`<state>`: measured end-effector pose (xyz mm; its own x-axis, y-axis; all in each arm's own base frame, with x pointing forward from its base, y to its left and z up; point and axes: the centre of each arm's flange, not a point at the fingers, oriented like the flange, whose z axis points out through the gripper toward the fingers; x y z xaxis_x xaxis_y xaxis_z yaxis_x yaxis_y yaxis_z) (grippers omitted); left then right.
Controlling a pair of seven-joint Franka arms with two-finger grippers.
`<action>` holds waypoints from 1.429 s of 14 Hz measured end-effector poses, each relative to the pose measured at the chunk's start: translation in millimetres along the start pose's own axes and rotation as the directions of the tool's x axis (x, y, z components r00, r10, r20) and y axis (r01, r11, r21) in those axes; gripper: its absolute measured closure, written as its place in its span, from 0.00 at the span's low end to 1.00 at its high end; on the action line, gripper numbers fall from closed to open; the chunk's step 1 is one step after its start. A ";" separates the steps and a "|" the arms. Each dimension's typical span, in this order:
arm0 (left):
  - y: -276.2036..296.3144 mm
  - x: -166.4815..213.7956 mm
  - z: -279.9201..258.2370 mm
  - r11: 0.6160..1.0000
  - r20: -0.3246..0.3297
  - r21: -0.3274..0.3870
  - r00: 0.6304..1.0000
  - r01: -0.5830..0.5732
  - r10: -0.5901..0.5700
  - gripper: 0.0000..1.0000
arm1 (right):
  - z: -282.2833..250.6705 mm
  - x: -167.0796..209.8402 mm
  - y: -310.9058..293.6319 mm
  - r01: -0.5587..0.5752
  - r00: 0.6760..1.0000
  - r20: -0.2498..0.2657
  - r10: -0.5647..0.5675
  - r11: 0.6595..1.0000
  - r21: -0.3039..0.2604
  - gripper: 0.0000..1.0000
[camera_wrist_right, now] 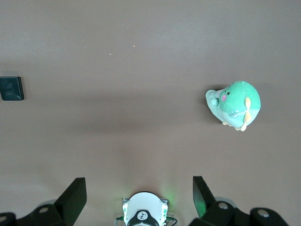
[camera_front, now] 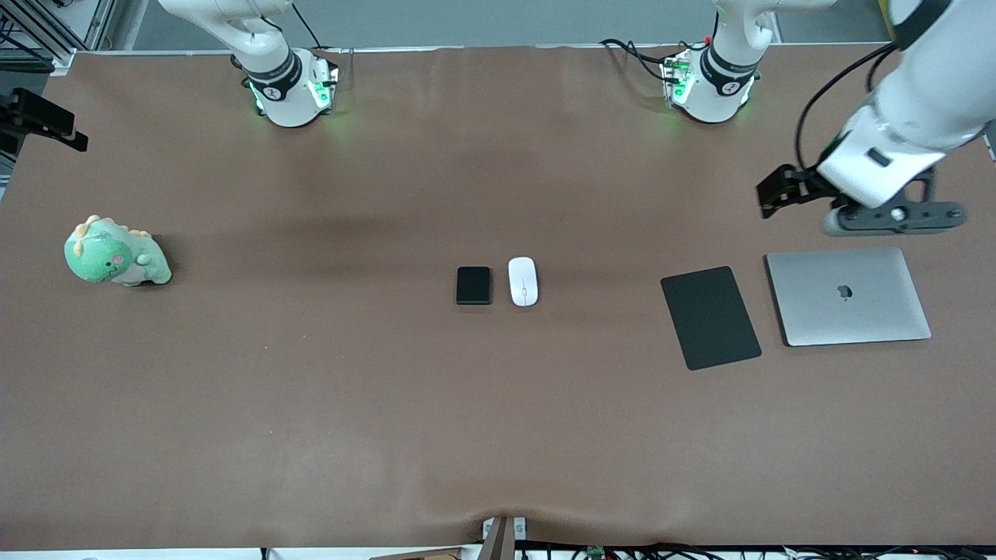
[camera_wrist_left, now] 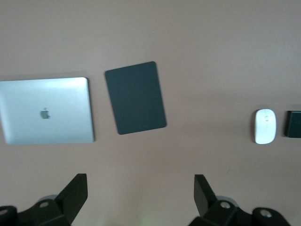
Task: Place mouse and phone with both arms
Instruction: 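Reach the left gripper toward the white mouse beside the phone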
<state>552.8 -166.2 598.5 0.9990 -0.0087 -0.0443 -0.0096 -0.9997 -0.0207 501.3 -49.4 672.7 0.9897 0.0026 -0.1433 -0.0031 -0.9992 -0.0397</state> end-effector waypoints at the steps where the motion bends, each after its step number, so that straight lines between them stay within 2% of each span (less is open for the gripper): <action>1: 17.6 1.7 9.2 1.000 0.005 -0.005 1.000 -0.005 0.005 0.00 | 0.0 0.0 -0.2 0.000 1.000 0.000 0.000 1.000 0.000 0.00; 3: 52.7 5.4 32.2 1.000 0.015 -0.017 1.000 -0.013 0.014 0.00 | 0.0 0.1 -0.7 0.001 1.000 0.000 -0.001 1.000 0.000 0.00; 8: 117.5 0.8 96.7 0.999 -0.009 -0.046 1.000 0.008 -0.008 0.00 | 0.0 0.1 -1.0 0.002 1.000 0.000 -0.002 1.000 0.000 0.00; 11: 154.8 -9.6 125.4 0.998 0.005 -0.051 0.999 0.033 -0.033 0.00 | 0.0 0.1 -1.3 0.002 1.000 0.000 -0.002 1.000 0.000 0.00; 17: 223.5 -8.3 210.8 0.993 0.024 -0.105 0.998 0.060 -0.058 0.00 | 0.0 0.1 -1.7 0.003 1.000 0.000 -0.003 1.000 0.000 0.00; 20: 245.8 -12.7 251.6 0.992 0.054 -0.110 0.997 0.058 -0.052 0.00 | 0.0 0.1 -1.7 0.003 1.000 0.000 -0.003 1.000 0.000 0.00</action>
<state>526.6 -406.5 342.7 0.9943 0.0444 -0.0968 0.0529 -0.9948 0.0867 501.4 -47.6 672.7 0.9897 0.0059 -0.1433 0.0002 -0.9992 -0.0398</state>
